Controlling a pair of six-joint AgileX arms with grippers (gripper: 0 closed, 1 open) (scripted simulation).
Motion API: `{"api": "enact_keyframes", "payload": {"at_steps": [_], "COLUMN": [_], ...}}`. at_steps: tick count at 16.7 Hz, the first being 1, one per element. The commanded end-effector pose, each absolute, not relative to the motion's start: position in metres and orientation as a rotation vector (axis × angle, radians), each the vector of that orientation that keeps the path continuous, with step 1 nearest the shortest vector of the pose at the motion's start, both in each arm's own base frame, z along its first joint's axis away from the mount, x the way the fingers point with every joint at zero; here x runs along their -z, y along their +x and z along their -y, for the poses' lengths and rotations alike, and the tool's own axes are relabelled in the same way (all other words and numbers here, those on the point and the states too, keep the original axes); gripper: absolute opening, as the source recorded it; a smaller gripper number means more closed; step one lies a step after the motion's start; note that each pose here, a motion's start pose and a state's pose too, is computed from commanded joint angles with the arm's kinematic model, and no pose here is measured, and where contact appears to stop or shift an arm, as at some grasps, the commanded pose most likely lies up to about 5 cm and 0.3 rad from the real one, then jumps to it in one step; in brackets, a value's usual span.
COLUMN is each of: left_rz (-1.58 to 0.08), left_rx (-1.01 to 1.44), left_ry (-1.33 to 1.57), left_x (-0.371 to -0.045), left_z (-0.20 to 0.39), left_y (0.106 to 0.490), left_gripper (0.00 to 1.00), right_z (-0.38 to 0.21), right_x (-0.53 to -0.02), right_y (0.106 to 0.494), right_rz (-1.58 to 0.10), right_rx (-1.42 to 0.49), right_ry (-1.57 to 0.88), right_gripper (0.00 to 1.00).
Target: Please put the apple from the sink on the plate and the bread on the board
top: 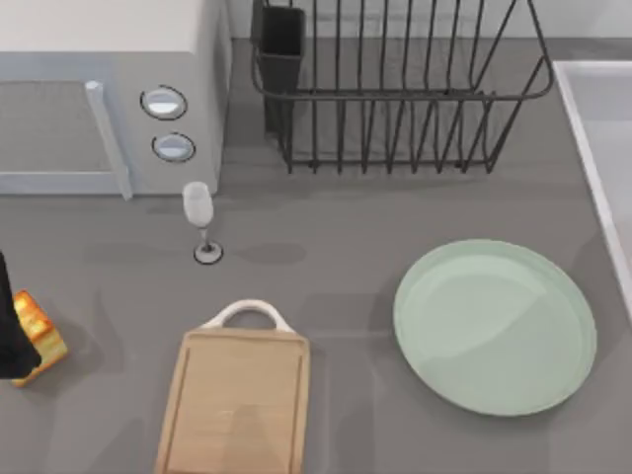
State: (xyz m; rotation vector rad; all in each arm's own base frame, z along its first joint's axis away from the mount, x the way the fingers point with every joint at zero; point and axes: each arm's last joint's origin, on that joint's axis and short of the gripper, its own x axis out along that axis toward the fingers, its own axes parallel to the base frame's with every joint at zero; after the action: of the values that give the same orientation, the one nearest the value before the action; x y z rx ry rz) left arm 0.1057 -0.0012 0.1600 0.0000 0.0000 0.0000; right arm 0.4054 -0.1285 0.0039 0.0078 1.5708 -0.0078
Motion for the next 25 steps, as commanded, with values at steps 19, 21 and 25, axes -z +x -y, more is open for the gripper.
{"api": "enact_keyframes", "payload": {"at_steps": [19,21,25], "left_rz": [0.000,0.000,0.000], "left_rx": [0.000,0.000,0.000], "left_ry": [0.000,0.000,0.000], "left_x": [-0.160,-0.160,-0.160], "left_z": [0.001,0.001,0.001], "left_y": [0.106,0.106,0.106], "left_gripper": [1.00,1.00,1.00], "right_z": [0.129,0.129,0.131], "right_x": [-0.004,-0.035,-0.060], "right_y": [0.405,0.412,0.415], "right_rz": [-1.571,-1.517,-1.512], "right_rx": [0.008,0.013,0.014], "right_ry": [0.008,0.012,0.011], "right_gripper": [0.00,0.00,0.00]}}
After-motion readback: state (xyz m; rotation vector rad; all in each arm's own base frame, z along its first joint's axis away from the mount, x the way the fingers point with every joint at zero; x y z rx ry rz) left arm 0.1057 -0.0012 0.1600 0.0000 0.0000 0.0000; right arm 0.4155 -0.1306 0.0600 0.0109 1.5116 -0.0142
